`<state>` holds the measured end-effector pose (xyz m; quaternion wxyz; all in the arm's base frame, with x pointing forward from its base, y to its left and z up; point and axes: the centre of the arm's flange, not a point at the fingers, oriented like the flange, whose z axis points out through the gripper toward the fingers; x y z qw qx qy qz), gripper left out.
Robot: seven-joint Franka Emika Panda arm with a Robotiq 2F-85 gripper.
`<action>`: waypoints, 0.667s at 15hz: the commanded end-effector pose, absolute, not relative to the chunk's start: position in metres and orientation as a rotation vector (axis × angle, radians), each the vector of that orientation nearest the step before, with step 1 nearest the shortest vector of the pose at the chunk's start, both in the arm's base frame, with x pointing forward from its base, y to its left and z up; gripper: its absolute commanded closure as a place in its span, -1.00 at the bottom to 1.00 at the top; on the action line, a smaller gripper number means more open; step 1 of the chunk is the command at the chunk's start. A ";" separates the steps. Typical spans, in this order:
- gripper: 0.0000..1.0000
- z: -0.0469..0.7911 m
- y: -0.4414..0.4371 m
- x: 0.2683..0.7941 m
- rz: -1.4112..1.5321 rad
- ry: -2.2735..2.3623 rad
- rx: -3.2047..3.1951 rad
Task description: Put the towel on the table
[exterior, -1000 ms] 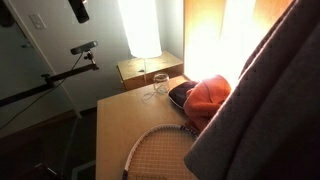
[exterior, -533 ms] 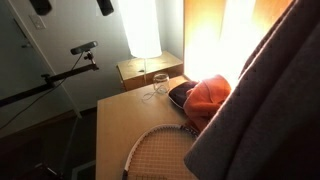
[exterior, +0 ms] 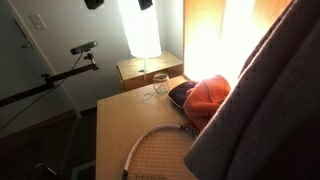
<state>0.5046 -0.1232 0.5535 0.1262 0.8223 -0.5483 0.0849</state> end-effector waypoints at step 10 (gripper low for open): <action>-1.00 0.548 -0.167 0.563 0.270 -1.617 2.263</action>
